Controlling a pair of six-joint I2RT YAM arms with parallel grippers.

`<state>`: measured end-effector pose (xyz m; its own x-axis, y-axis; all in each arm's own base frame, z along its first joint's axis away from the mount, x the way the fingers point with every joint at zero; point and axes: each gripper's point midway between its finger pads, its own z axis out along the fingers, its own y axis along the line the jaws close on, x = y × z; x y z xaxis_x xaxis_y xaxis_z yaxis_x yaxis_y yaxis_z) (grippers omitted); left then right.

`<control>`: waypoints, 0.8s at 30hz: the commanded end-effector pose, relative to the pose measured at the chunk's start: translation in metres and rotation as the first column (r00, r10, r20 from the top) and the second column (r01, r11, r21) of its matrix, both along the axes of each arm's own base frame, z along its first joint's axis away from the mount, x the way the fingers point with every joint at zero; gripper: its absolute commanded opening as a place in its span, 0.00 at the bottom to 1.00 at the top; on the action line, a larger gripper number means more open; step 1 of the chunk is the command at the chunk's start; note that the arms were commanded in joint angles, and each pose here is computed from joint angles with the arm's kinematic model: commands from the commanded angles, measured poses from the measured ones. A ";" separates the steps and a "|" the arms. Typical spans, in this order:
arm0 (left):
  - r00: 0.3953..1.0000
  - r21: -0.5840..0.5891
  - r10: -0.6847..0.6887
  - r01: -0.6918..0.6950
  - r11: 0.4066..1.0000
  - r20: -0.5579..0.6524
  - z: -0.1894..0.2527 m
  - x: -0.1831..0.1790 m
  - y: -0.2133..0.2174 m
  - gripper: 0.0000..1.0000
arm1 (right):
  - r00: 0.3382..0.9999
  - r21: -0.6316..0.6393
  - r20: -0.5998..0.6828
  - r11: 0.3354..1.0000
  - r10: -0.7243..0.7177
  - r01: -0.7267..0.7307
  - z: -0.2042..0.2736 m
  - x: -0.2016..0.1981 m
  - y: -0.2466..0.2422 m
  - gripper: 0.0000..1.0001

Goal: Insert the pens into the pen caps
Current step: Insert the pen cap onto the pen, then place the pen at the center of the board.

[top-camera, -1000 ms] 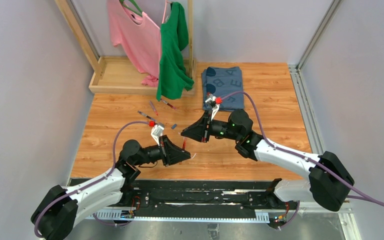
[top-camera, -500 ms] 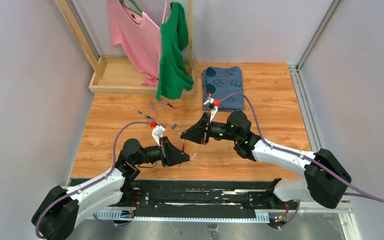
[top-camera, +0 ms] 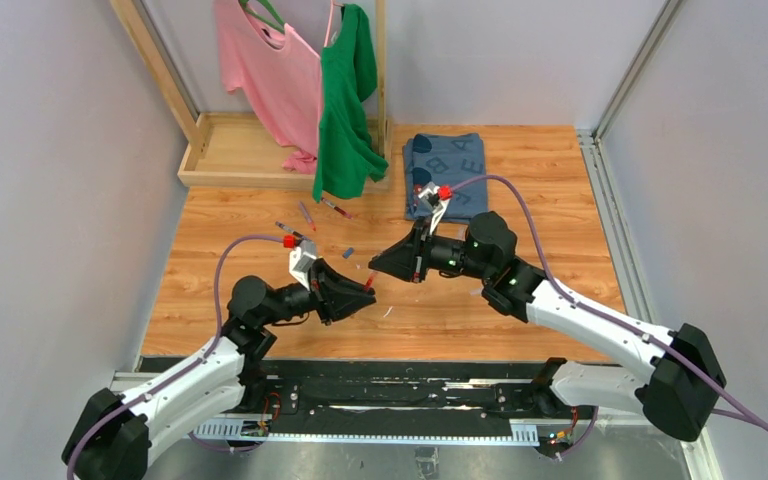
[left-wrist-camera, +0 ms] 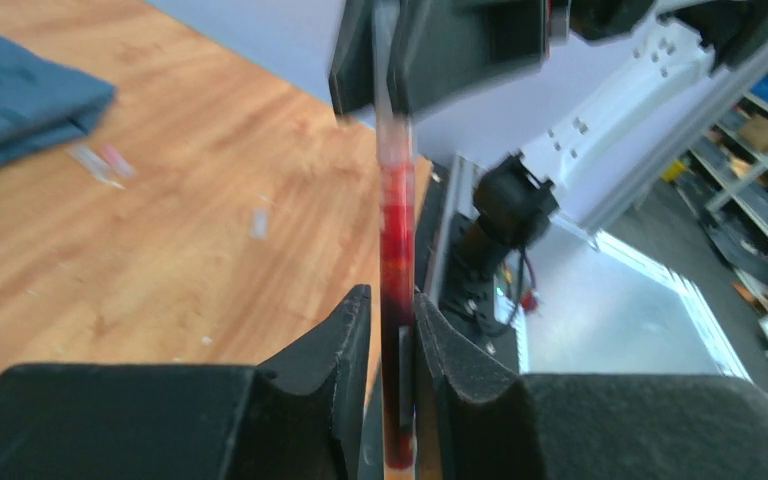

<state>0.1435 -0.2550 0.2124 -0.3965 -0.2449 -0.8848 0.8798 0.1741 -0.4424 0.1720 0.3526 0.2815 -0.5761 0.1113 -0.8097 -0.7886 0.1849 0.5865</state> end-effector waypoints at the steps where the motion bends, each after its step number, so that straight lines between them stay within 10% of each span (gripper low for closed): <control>1: 0.966 -0.086 0.175 -0.161 0.983 0.191 0.048 0.030 0.012 0.27 | 0.995 -0.138 -0.056 0.987 -0.087 0.079 -0.027 0.003 -0.015 0.01; 7: 0.975 -0.061 0.135 -0.126 0.990 0.176 0.040 0.026 0.009 0.33 | 0.985 -0.172 -0.006 0.971 -0.172 0.168 -0.019 0.025 -0.024 0.01; 13: 0.970 -0.063 0.212 -0.205 0.977 0.117 0.031 0.036 0.016 0.62 | 0.947 -0.328 0.067 0.889 -0.314 0.318 -0.034 0.058 -0.059 0.01; 24: 0.866 0.151 0.498 -0.489 0.859 -0.033 -0.012 0.087 0.044 0.81 | 0.700 -0.834 0.240 0.227 -0.672 0.503 -0.109 0.134 -0.276 0.01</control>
<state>0.2088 -0.2263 0.2054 -0.3272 -0.3129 -0.8916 0.7236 0.5238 -0.4494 0.3109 0.1599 0.2150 -0.6072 -0.0216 -0.7943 -0.3113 0.9262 0.2128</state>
